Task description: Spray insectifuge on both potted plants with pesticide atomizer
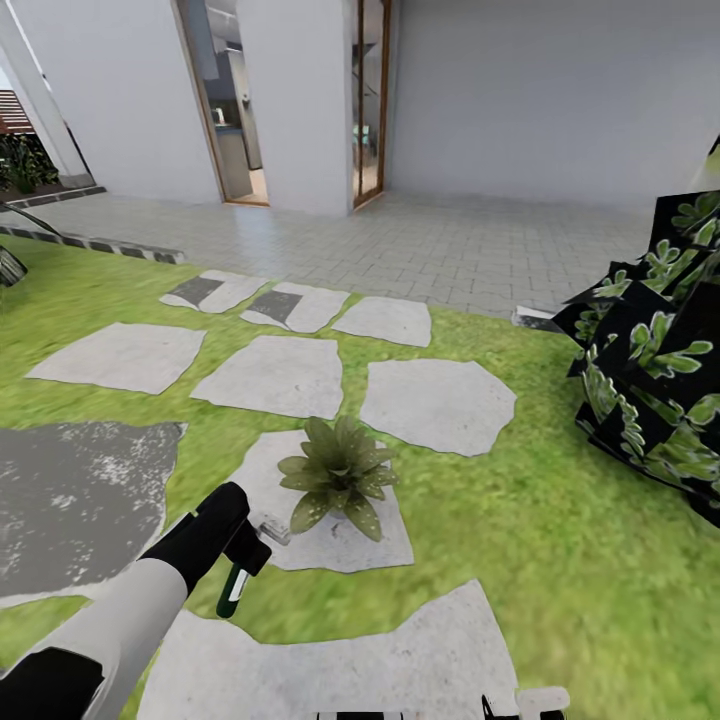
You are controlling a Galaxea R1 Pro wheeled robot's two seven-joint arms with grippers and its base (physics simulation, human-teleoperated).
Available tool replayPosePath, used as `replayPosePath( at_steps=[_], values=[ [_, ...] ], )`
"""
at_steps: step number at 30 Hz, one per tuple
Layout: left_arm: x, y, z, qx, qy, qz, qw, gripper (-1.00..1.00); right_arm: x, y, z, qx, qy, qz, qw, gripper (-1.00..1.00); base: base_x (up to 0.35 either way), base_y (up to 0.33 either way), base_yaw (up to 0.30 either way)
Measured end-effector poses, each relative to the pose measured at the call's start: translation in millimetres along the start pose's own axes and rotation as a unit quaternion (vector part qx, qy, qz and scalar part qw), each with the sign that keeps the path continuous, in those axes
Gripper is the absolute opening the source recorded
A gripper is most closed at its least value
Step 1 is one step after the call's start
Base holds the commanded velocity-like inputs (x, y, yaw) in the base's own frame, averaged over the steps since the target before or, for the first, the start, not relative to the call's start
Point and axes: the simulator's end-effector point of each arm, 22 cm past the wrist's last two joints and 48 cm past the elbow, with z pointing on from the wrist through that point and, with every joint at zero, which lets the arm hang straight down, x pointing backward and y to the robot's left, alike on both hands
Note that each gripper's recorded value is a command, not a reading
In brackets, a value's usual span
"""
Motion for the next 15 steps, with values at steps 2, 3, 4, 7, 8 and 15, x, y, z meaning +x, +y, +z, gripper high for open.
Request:
replayPosePath(
  at_steps=[2,3,4,7,8,15],
  values=[
    [-0.4,-0.6,0.0,0.000,0.000,0.000,1.0000,-1.00,-0.1,0.0,0.1,0.000,0.000,0.000,1.0000,1.00,0.000,0.293,0.000],
    [-0.5,-0.8,0.0,0.000,0.000,0.000,1.0000,-1.00,-0.1,0.1,0.0,0.000,0.000,0.000,1.0000,1.00,0.000,0.297,0.000],
    [-0.6,-1.0,0.0,0.000,0.000,0.001,1.0000,-1.00,-0.1,0.1,0.1,0.000,0.000,0.000,1.0000,1.00,0.000,0.298,0.000],
    [-1.0,-1.8,0.0,0.001,-0.001,0.001,1.0000,-1.00,-0.2,0.1,0.1,0.000,0.000,0.000,1.0000,1.00,0.000,0.299,0.000],
    [-1.1,-1.8,0.0,0.001,-0.001,0.001,1.0000,-1.00,-0.1,0.1,0.0,0.000,0.000,0.000,1.0000,1.00,0.000,0.299,0.000],
    [-1.9,-3.1,-0.1,0.002,-0.001,0.002,1.0000,-1.00,0.0,0.7,-0.1,0.000,0.000,0.000,1.0000,1.00,0.061,0.299,-0.104]
  ],
)
